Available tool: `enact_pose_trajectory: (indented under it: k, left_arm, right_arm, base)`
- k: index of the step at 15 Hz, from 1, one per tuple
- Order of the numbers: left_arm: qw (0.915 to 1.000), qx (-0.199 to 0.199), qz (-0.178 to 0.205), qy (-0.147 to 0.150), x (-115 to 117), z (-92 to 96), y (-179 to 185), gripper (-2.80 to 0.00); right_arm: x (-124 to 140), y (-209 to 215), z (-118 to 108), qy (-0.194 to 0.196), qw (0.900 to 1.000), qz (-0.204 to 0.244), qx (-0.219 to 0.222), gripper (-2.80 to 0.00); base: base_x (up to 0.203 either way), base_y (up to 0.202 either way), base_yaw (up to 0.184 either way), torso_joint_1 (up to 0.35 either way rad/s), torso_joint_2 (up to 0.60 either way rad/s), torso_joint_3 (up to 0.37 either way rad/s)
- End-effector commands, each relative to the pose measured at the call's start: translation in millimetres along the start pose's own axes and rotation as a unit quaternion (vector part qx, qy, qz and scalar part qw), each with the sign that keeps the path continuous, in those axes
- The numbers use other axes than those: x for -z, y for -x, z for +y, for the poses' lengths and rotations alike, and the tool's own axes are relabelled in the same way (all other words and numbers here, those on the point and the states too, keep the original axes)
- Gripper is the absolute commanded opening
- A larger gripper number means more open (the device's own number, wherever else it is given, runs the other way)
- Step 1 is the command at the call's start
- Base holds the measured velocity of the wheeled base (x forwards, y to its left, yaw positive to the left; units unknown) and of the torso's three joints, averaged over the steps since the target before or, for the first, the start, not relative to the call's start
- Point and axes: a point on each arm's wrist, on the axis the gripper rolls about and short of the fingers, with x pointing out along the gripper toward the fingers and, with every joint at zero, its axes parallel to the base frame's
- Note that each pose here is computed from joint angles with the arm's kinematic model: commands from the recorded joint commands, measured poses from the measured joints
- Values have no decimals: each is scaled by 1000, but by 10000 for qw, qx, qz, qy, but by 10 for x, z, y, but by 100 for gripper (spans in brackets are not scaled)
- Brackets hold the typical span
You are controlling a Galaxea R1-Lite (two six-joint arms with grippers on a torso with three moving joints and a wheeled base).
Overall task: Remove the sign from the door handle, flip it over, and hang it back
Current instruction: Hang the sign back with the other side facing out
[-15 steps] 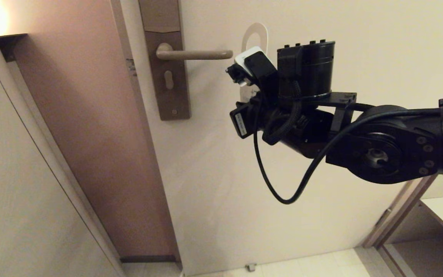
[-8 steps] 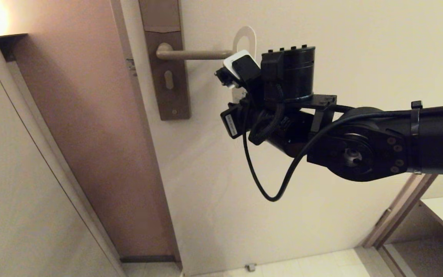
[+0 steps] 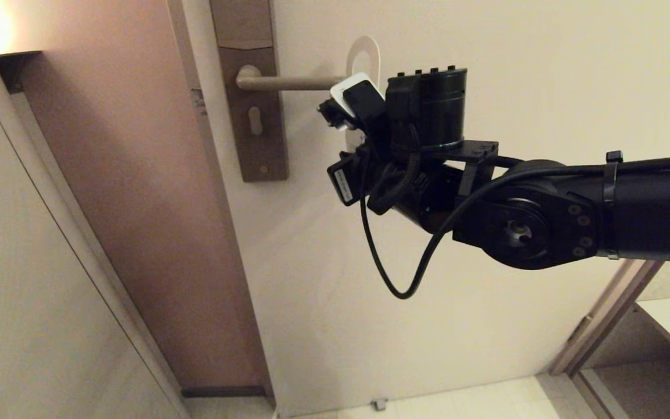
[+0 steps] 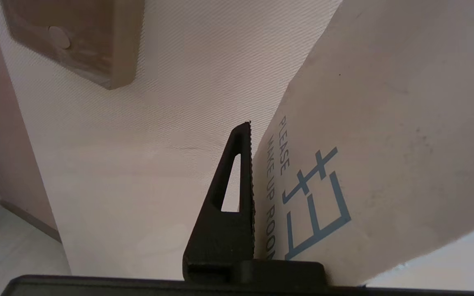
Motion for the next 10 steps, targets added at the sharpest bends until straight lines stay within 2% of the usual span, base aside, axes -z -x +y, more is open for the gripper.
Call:
enact_pose_trajectory:
  k: [1, 10]
  left_arm:
    - [10000, 1, -4, -1, -1, 0, 0, -280]
    - [10000, 2, 1, -1, -3, 0, 0, -280]
  right_arm:
    - [8, -2, 50, 24, 10000, 4, -40, -280]
    - [15, 12, 308, 33, 9996, -117, -264, -280]
  base:
    - [0, 0, 0, 0, 0, 0]
    - [0, 0, 0, 0, 0, 0]
